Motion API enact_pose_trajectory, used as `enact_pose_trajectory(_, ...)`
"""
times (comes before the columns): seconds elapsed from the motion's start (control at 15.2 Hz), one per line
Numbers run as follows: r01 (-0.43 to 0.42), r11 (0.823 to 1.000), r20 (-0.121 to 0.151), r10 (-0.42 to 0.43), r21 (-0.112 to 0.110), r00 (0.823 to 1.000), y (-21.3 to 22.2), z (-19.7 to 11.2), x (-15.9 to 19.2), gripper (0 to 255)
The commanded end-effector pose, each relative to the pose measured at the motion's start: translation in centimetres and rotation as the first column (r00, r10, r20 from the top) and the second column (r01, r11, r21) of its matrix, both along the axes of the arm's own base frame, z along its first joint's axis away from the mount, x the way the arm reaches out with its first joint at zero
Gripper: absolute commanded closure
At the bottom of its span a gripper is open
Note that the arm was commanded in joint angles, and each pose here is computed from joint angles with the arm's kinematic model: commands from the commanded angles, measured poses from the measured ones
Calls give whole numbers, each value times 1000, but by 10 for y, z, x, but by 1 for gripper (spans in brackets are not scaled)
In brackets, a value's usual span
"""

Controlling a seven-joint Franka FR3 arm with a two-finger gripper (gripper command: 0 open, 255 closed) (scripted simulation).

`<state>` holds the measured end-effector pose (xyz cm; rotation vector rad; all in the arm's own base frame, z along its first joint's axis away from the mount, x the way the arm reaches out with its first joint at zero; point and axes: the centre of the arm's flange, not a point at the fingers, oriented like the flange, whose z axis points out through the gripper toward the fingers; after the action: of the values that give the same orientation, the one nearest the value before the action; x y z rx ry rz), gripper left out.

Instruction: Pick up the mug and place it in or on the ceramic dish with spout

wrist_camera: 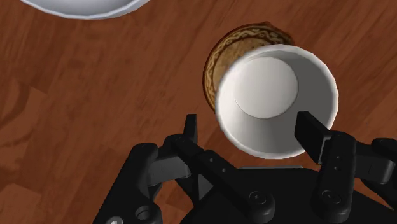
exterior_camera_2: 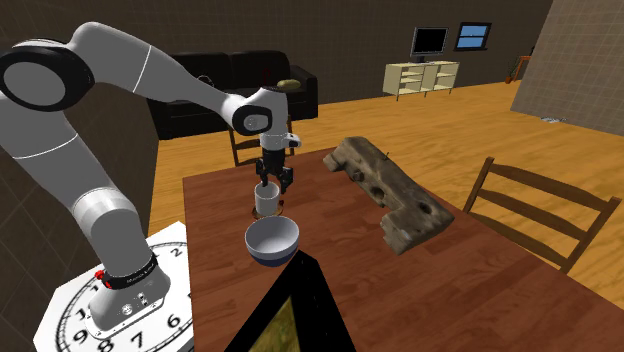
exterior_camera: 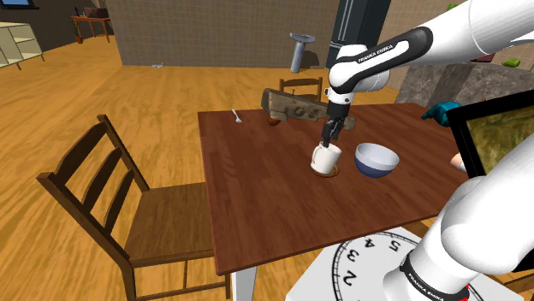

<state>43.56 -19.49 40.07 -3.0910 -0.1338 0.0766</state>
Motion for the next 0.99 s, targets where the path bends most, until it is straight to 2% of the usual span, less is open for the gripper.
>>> enact_pose_trajectory(0.0, 0, 1000, 0, 0, 0, 1000, 0, 0, 0, 0)
enact_pose_trajectory(0.13, 0, 1000, 0, 0, 0, 1000, 0, 0, 0, 0)
enact_pose_trajectory(0.4, 0, 1000, 0, 0, 0, 1000, -2, 50, 3, 0)
enact_pose_trajectory(0.92, 0, 1000, 0, 0, 0, 1000, -2, 50, 3, 0)
